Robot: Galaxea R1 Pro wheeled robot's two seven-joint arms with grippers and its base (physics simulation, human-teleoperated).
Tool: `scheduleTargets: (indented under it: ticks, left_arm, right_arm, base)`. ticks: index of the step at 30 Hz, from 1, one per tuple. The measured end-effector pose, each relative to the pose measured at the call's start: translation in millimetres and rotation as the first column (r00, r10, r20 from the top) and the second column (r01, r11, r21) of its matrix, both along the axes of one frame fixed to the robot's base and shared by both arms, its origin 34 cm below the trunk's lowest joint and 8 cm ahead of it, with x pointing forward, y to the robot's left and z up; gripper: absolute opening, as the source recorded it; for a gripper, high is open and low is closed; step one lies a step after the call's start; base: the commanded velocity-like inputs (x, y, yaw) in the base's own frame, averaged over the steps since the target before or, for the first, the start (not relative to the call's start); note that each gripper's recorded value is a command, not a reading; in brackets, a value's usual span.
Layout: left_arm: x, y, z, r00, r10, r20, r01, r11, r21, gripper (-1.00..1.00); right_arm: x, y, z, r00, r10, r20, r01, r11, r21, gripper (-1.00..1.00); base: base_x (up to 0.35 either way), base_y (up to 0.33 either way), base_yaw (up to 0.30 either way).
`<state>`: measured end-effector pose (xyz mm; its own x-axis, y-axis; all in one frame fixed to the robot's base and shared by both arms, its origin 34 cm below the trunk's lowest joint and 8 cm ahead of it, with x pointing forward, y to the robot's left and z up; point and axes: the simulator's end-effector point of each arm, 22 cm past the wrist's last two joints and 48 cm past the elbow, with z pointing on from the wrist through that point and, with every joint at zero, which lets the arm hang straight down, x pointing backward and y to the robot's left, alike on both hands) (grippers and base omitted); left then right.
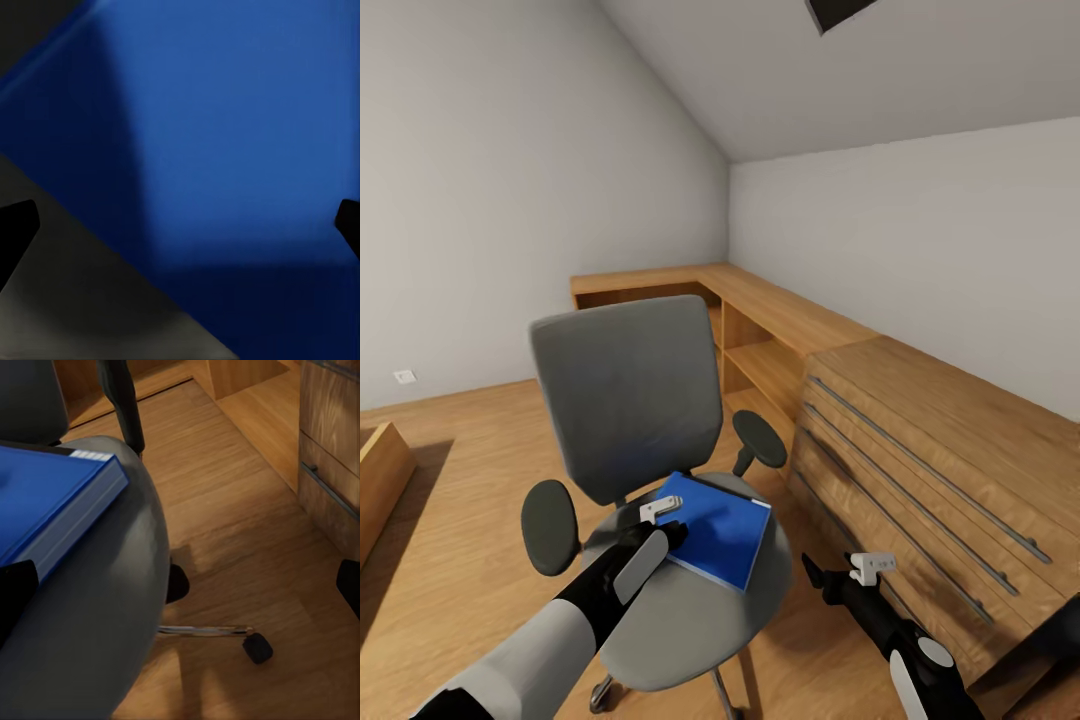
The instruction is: In the bedroom, organize the workspace by keeping the computer under the desk, ensuring the monitor is on the desk, placing the keyboard on the desk next to the monitor, placing the mouse on the desk next to the keyboard, moving the folder from the swivel chair onto the desk next to the mouse, stacking the notebook on top of the folder with the pen on top of the notebook, and positioning the swivel chair next to the desk.
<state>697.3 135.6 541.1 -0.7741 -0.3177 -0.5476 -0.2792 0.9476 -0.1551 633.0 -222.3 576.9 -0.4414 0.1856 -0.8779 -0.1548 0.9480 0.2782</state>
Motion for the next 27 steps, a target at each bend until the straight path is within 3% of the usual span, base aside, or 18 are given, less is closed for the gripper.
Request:
scheduleTargets:
  ticks: [27]
  left_arm:
    - [0.3, 1.3, 0.1, 1.000, 0.000, 0.002, 0.000, 1.000, 0.007, 1.00]
  right_arm:
    - [-0.3, 0.0, -0.7, 1.000, 0.000, -0.002, 0.000, 1.000, 0.000, 1.00]
  base:
    - [-0.040, -0.050, 0.000]
